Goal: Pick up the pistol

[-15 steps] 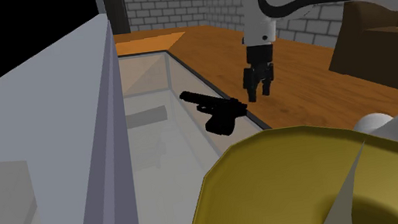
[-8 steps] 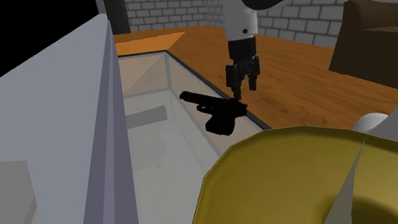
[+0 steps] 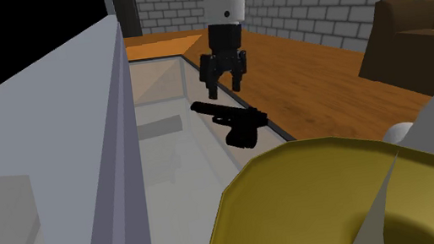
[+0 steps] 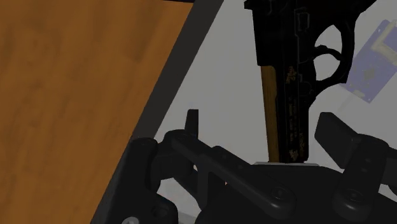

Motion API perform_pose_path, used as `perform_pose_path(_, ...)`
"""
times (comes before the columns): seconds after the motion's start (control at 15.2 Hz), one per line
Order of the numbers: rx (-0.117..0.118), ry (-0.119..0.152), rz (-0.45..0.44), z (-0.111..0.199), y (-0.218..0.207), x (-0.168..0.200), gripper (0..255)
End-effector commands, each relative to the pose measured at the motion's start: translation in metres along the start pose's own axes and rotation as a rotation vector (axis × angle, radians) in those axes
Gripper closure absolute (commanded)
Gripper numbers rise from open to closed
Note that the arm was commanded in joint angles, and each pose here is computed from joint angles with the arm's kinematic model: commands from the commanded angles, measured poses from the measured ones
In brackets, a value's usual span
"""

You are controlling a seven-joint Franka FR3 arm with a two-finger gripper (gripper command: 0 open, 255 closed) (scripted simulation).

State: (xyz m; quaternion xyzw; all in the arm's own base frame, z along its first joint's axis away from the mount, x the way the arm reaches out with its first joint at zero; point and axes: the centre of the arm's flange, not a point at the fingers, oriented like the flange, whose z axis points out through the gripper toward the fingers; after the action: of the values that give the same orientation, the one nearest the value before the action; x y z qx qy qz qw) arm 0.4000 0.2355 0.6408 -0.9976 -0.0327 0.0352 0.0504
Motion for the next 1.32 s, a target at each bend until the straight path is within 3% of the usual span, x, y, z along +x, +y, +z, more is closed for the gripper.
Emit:
perform_pose_path(0.0,0.004,0.016,-0.005,-0.006,-0.025,0.007,0)
perform_pose_path(0.59,0.004,0.016,-0.005,0.033,-0.021,0.01,0)
perform_pose_path(0.66,0.004,0.016,-0.005,0.034,-0.021,0.011,255)
perform_pose_path(1.25,0.004,0.016,-0.005,0.033,-0.021,0.01,255)
